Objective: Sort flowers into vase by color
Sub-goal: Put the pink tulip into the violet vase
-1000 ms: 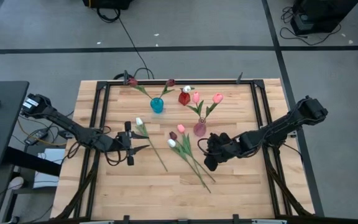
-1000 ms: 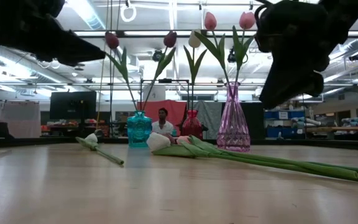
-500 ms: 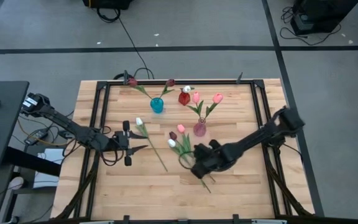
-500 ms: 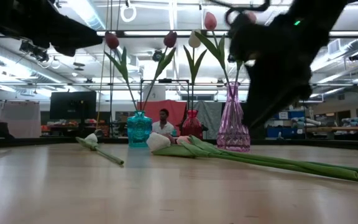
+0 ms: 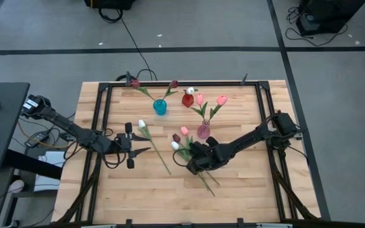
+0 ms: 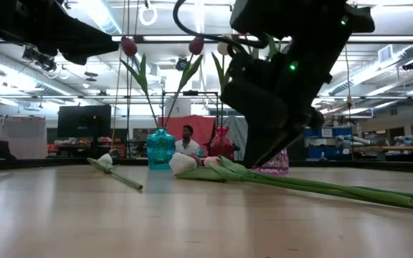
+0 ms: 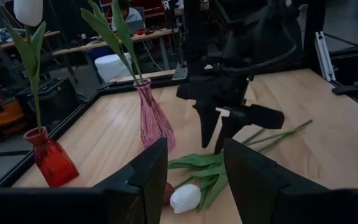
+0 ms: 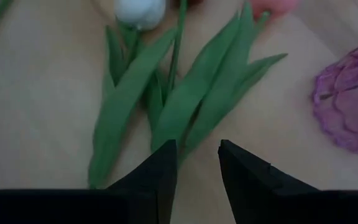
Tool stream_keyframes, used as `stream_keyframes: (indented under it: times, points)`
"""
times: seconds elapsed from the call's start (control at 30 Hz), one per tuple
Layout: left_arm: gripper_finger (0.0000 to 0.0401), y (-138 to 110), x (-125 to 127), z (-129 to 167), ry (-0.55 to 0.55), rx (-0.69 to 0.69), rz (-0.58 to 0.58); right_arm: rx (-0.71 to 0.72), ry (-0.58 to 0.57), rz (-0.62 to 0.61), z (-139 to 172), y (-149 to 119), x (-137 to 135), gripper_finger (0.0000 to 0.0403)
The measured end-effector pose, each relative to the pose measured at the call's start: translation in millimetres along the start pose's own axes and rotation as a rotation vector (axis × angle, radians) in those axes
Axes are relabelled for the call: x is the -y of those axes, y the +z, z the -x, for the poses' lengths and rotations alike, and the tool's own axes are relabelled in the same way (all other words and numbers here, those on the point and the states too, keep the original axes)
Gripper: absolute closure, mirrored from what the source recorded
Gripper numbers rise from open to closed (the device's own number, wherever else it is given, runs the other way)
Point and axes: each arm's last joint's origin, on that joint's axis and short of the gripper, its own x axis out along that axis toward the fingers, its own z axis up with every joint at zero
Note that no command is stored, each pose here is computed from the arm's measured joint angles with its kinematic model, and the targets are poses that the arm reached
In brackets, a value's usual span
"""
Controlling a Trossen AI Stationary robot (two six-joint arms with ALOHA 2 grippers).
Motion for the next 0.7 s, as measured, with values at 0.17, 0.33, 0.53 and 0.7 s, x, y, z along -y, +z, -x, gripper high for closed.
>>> stream_keyframes:
  times: [0.17, 0.33, 0.53, 0.7]
  points:
    - [0.0238, -1.5, 0.2, 0.0, -0.002, -0.013, -0.001, -0.010, 0.037, -0.028, -7.8, -1.0, 3.8, 0.0287]
    - [0.0238, -4.8, 0.4, 0.1, -0.005, -0.043, -0.012, 0.005, 0.077, -0.060, -17.3, -5.9, 8.7, 0.0301]
    - [0.0238, -5.4, 0.4, 0.2, -0.006, -0.048, -0.034, -0.010, 0.089, -0.067, -19.9, -7.6, 12.3, 0.0308]
    - [0.0238, -5.4, 0.4, 0.2, -0.006, -0.048, -0.041, -0.030, 0.085, -0.058, -20.3, -9.5, 14.0, 0.0343]
